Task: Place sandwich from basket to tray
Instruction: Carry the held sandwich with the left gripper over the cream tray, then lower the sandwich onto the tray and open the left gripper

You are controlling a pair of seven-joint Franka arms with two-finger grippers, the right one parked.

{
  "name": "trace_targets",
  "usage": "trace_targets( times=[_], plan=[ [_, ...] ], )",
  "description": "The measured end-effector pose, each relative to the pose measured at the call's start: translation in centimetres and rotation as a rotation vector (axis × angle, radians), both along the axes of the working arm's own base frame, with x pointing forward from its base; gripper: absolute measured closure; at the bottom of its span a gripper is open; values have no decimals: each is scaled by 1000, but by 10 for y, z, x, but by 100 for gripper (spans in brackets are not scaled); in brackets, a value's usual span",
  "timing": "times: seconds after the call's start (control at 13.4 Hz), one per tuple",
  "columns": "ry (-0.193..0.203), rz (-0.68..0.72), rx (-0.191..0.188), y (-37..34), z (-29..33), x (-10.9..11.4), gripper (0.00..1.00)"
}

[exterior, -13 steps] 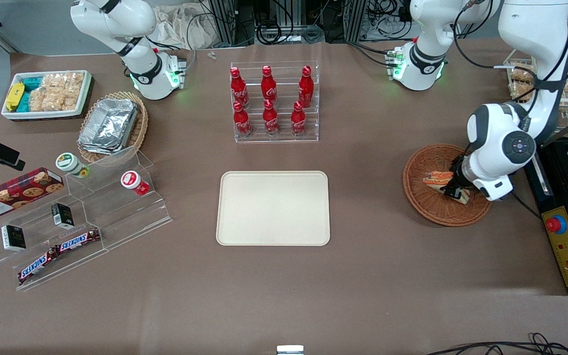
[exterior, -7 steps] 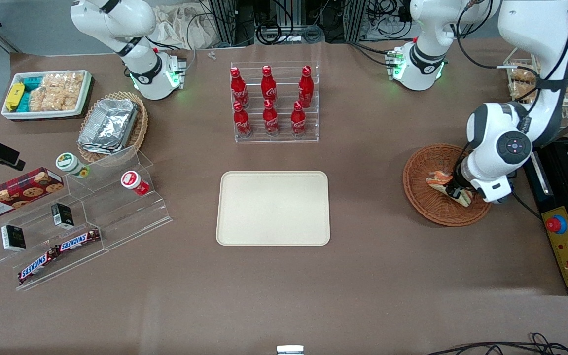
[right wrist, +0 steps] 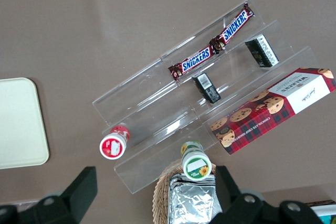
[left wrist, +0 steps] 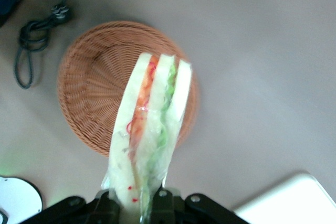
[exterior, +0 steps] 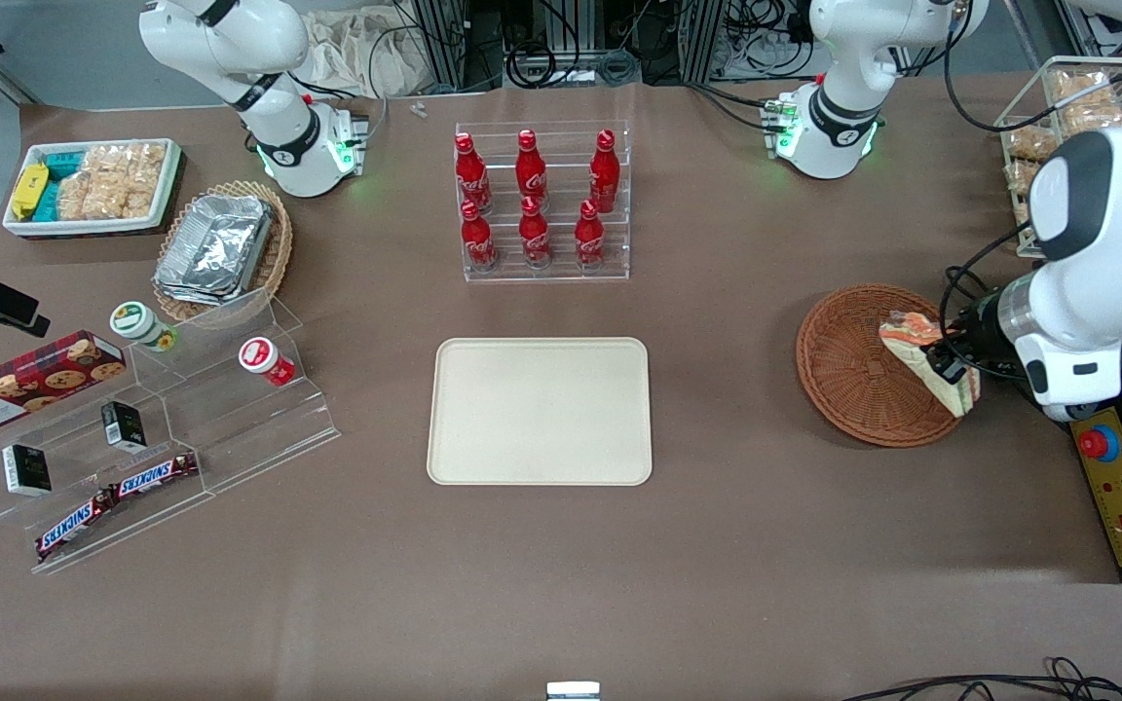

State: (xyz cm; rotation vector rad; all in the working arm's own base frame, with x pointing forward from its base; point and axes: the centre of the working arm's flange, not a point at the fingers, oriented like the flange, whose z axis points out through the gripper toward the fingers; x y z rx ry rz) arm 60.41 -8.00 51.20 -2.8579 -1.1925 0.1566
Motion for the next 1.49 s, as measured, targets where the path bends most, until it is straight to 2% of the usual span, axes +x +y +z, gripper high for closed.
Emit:
trace_targets(
  times=[0.07,0.15,0.37,0.52,0.67,0.74,0.89,1.27,1.41,1.49],
  plan=[
    [-34,-69,-18,-37,17,8,81],
    [-48,-144,-39,-82,20,13,81],
    [-71,-350,-93,-215,-24,7,81],
    [-92,-476,-70,-294,-79,-10,81],
    [-91,-547,-72,-346,-145,-24,81],
    [-80,-566,-72,-359,-175,-28,81],
    [-51,-593,-46,-366,-221,-30,81],
    [-26,-622,-39,-374,-264,-37,81],
    [-19,-638,-29,-379,-272,-42,76],
    [-17,-645,-21,-379,-276,-43,67]
  ],
)
